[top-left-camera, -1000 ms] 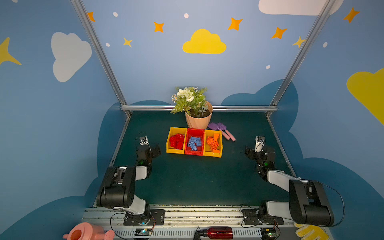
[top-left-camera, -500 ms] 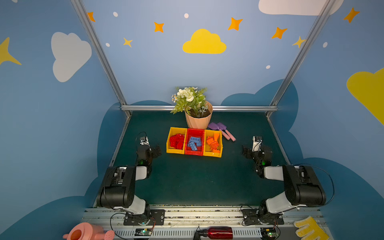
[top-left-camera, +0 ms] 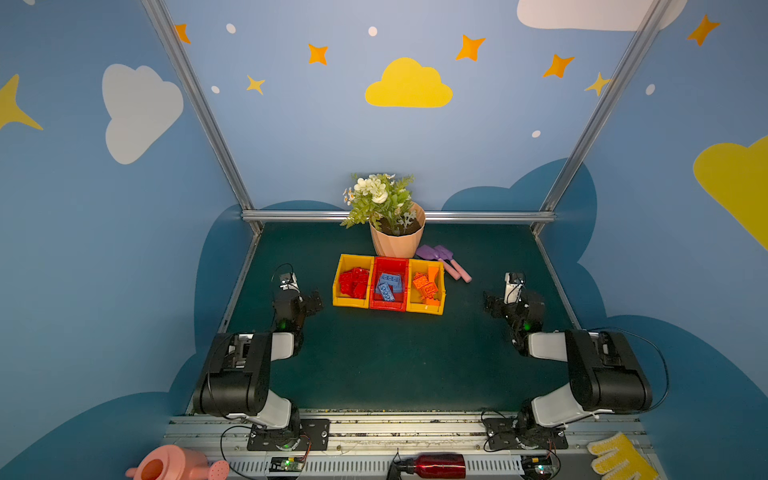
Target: Sort the legos into containers by color
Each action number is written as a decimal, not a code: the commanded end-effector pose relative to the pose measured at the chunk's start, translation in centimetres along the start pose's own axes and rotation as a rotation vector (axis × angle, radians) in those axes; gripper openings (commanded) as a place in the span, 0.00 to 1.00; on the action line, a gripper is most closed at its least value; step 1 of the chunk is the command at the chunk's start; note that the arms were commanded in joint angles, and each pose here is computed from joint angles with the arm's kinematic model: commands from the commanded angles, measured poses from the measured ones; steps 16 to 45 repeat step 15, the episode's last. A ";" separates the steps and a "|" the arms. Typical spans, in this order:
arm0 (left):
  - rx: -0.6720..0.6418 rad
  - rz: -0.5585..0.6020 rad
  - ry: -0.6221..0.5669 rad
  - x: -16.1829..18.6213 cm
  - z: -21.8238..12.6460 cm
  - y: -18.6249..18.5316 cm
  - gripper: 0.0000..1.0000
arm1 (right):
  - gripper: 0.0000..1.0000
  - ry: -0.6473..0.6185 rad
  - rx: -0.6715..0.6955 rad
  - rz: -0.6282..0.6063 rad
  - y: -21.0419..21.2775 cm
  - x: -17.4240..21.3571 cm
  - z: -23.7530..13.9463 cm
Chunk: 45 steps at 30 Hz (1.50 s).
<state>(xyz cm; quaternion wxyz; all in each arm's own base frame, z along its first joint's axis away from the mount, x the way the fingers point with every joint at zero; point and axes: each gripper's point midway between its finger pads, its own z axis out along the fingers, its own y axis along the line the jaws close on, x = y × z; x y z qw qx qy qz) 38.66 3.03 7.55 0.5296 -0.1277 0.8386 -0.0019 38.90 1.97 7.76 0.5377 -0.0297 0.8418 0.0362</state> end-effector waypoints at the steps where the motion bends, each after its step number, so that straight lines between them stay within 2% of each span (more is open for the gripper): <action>1: 0.000 0.010 -0.006 -0.6 0.2 -0.1 1.00 | 0.95 -0.025 -0.010 -0.009 0.3 -1.3 0.0; 45: 0.001 0.014 -0.005 -0.6 0.2 -0.2 1.00 | 0.95 -0.022 -0.013 -0.010 0.3 -1.2 0.0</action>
